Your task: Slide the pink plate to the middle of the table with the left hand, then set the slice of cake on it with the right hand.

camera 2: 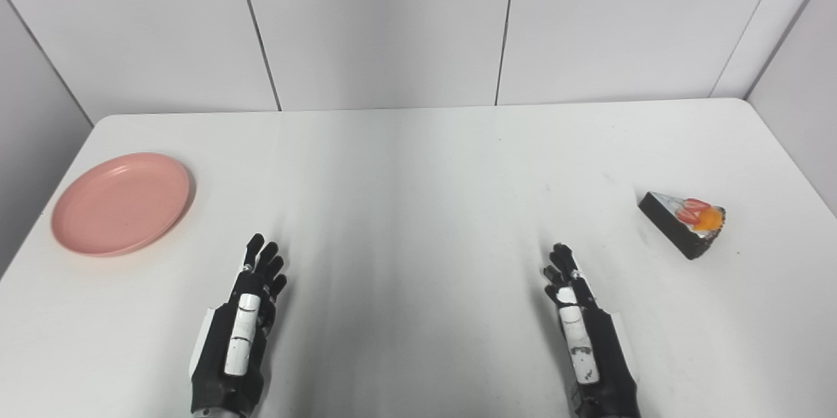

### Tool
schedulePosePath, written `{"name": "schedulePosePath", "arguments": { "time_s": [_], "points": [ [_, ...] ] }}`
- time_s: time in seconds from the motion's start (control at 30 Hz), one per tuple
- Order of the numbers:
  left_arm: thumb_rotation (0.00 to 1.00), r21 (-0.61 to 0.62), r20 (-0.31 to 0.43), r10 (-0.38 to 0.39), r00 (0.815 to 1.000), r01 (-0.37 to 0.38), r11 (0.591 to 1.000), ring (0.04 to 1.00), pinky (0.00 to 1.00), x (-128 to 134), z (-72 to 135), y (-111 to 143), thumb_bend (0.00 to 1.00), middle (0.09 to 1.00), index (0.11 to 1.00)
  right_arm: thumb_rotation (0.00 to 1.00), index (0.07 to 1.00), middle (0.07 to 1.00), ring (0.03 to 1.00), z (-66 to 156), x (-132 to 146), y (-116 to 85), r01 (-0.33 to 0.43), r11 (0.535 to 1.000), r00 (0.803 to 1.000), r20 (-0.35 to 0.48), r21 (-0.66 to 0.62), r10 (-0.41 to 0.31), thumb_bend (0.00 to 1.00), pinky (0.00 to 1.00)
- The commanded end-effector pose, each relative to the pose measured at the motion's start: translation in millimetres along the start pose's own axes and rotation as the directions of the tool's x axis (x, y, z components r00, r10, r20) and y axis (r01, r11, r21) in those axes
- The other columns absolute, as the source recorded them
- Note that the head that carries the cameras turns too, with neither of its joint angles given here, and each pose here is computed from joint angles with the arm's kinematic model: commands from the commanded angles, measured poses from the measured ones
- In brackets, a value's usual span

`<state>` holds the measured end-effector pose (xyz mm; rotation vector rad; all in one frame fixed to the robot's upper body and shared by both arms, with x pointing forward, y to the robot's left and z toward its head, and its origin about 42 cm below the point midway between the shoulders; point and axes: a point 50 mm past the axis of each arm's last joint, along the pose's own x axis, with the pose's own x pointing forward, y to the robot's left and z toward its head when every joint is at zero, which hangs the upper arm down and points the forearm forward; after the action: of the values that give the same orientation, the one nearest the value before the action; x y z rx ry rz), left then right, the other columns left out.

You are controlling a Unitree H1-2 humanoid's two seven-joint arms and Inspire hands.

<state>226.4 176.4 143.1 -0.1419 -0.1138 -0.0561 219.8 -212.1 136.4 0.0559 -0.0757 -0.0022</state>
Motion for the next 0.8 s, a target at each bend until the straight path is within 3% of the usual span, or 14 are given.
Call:
{"name": "schedulePosePath", "arguments": {
  "time_s": [0.0, 0.77],
  "points": [
    [0.85, 0.011, 0.033, -0.024, 0.999, 0.024, 1.000, 1.000, 1.00, -0.3, 8.9, 1.0, 0.71, 1.000, 1.000, 0.96, 0.938, 0.952, 0.938, 10.9, 0.6, 3.1, -0.008, 1.000, 0.997, 0.074, 0.008, 0.008, 0.91, 0.95],
    [0.86, 0.015, 0.032, -0.027, 0.999, 0.026, 1.000, 1.000, 1.00, 0.0, 8.6, 0.8, 0.70, 1.000, 1.000, 0.95, 0.937, 0.949, 0.933, 10.6, 0.6, 3.3, -0.012, 1.000, 0.997, 0.075, 0.015, 0.011, 0.90, 0.94]
  ]
}}
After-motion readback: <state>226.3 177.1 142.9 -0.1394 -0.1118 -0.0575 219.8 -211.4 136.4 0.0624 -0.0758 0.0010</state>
